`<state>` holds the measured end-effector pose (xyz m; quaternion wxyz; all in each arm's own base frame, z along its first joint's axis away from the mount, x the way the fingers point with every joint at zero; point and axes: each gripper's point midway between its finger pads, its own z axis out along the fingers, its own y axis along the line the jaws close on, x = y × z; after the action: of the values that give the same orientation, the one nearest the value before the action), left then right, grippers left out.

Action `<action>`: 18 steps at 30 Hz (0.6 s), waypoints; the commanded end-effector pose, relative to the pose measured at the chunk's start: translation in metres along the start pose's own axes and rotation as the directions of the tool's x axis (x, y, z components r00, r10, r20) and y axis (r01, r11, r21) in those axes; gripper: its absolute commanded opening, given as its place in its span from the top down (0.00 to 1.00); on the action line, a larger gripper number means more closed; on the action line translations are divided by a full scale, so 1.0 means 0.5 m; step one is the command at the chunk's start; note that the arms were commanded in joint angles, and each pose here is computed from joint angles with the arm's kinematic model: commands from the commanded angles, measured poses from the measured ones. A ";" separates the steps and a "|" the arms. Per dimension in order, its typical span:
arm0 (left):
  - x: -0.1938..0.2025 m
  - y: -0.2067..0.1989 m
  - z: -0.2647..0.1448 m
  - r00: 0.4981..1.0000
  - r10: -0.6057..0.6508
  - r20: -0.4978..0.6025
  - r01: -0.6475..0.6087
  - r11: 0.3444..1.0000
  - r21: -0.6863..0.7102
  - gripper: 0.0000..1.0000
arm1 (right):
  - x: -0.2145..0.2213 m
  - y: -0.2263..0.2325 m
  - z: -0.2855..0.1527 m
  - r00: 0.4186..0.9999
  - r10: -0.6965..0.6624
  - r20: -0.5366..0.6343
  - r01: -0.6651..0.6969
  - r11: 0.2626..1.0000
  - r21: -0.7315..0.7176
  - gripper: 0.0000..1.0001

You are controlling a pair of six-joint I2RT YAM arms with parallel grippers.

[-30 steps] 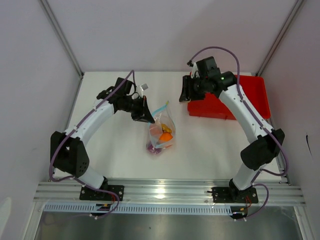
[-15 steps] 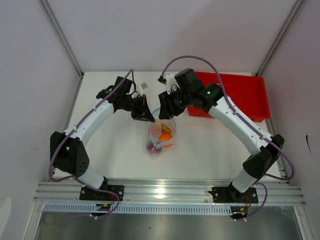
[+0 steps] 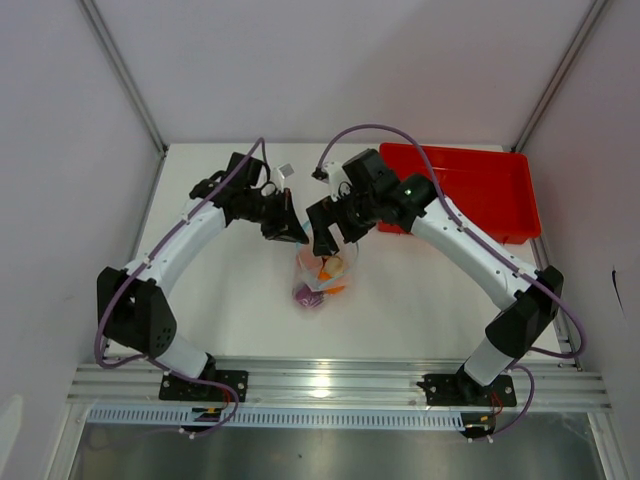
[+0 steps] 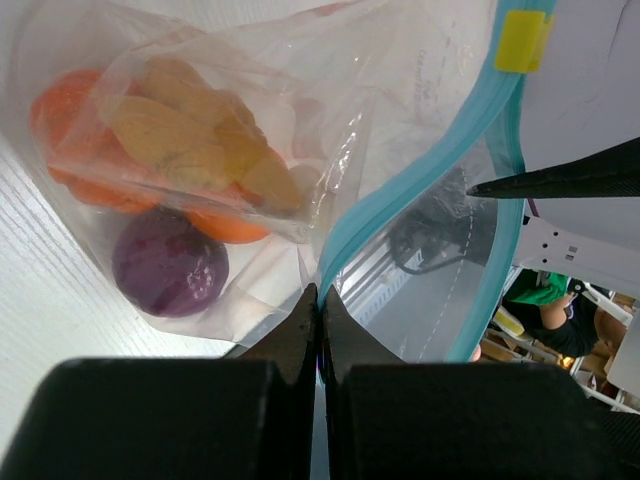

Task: Place the food in the zip-top bag and seal the zipper
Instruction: Place the fake vegetable in the zipper food storage bag, then zip the zipper food storage bag at the center of the board.

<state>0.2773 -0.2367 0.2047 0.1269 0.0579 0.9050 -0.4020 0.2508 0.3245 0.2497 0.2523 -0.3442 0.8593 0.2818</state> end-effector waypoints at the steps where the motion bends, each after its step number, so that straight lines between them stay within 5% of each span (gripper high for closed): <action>1: -0.004 -0.033 -0.024 0.998 0.047 0.041 -0.049 0.998 0.037 1.00 | -0.058 0.015 -0.047 0.994 -0.030 0.106 0.031 1.000 0.000 0.00; 11: 0.023 -0.080 -0.032 0.991 0.137 0.013 -0.137 0.987 0.081 0.99 | -0.170 -0.110 -0.161 0.914 0.188 0.359 -0.184 0.982 -0.046 0.01; 18: 0.056 -0.132 -0.037 0.973 0.232 -0.005 -0.229 0.963 0.144 0.99 | -0.093 -0.236 -0.127 0.903 0.264 0.339 -0.288 0.957 0.022 0.01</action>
<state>0.2455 -0.2611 0.2198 0.1227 0.1286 0.8896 -0.4208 0.3556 0.2287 0.2886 0.3557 -0.1481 0.8635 0.3254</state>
